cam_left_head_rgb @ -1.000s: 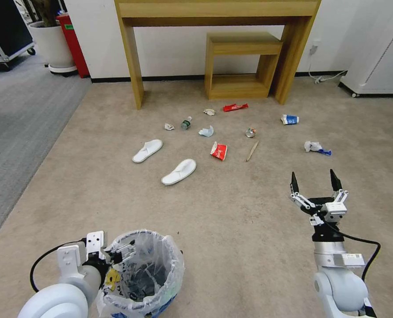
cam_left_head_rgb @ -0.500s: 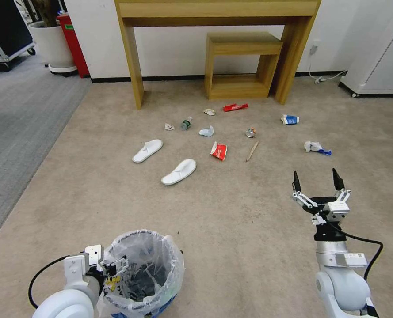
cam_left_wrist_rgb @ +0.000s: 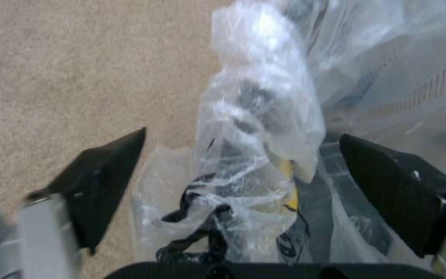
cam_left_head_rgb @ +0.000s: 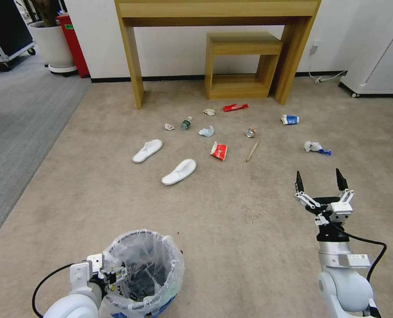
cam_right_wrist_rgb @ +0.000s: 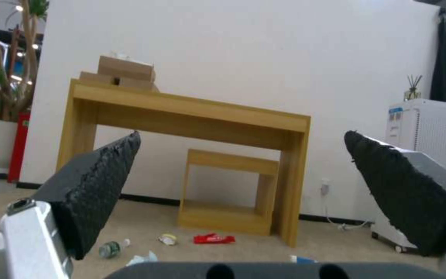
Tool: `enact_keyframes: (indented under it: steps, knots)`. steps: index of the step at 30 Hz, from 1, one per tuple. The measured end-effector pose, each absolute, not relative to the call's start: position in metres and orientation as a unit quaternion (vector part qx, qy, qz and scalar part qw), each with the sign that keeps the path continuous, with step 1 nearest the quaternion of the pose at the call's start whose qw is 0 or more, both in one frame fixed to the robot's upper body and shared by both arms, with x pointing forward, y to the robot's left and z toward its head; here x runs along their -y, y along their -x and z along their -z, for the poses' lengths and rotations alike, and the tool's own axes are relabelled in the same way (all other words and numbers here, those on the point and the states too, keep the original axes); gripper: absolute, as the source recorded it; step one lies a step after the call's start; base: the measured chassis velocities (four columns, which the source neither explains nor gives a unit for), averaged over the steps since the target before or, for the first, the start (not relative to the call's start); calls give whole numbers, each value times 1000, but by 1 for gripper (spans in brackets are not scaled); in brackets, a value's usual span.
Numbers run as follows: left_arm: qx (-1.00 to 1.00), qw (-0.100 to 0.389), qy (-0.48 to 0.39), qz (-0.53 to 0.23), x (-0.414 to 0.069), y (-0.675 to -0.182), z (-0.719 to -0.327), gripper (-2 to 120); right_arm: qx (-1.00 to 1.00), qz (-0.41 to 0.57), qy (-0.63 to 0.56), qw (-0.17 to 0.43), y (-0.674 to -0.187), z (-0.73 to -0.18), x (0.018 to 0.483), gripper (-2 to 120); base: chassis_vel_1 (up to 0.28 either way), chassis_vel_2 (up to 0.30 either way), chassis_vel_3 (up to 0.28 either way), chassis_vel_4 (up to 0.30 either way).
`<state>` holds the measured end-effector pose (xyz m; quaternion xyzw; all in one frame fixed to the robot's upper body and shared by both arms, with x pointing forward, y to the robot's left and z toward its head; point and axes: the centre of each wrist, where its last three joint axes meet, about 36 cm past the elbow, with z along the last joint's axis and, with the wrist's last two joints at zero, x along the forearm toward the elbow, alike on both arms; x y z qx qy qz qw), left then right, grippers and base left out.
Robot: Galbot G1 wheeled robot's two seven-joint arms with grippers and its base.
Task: Pick up the trash bin and place the garbage on the floor into it.
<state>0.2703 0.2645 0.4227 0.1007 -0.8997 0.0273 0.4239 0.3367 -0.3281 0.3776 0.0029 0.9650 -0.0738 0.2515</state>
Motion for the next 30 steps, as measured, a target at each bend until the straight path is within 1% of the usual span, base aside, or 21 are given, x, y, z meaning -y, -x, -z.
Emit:
enact_keyframes:
  steps: [1,2,4,6,7,10,11,13,14,18,19,22,23,24,26,30]
  knots:
    - [898,427,-102,-26,-265,-270,-420,85,-965,74,-3,252,-337,-378,328,100,0,0,0,0]
    - [898,427,-102,-26,-265,-270,-420,85,-965,74,-3,252,-337,-378,328,100,0,0,0,0]
    - [897,430,-104,-22,-265,-270,-416,75,-965,74,-4,253,-337,-378,328,100,0,0,0,0]
    - [896,430,-103,-22,-264,-269,-415,74,-964,74,-4,254,-338,-379,328,100,0,0,0,0]
    - [896,432,-102,-22,-263,-269,-414,67,-964,74,-4,255,-338,-380,328,100,0,0,0,0]
    - [896,433,-98,-19,-261,-268,-413,53,-963,72,-6,259,-339,-383,329,100,0,0,0,0]
    - [896,433,-98,-19,-261,-268,-413,53,-963,72,-6,259,-339,-383,329,100,0,0,0,0]
    - [897,432,-93,-18,-259,-267,-415,43,-963,71,-7,260,-339,-384,329,100,0,0,0,0]
    - [897,432,-93,-18,-259,-267,-415,43,-963,71,-7,260,-339,-384,329,100,0,0,0,0]
    - [898,430,-91,-19,-259,-265,-416,23,-963,68,-9,261,-340,-386,328,100,0,0,0,0]
    - [898,430,-91,-19,-259,-265,-416,23,-963,68,-9,261,-340,-386,328,100,0,0,0,0]
    - [900,425,-91,-28,-257,-264,-417,11,-963,65,-9,261,-341,-386,326,100,0,0,0,0]
    - [900,425,-91,-28,-257,-264,-417,11,-963,65,-9,261,-341,-386,326,100,0,0,0,0]
    - [901,422,-90,-33,-256,-264,-417,7,-963,63,-9,260,-341,-386,325,100,0,0,0,0]
    - [903,419,-90,-41,-255,-266,-419,2,-964,60,-8,259,-341,-385,323,100,0,0,0,0]
    - [903,416,-94,-45,-256,-268,-424,0,-964,59,-8,258,-341,-384,321,100,0,0,0,0]
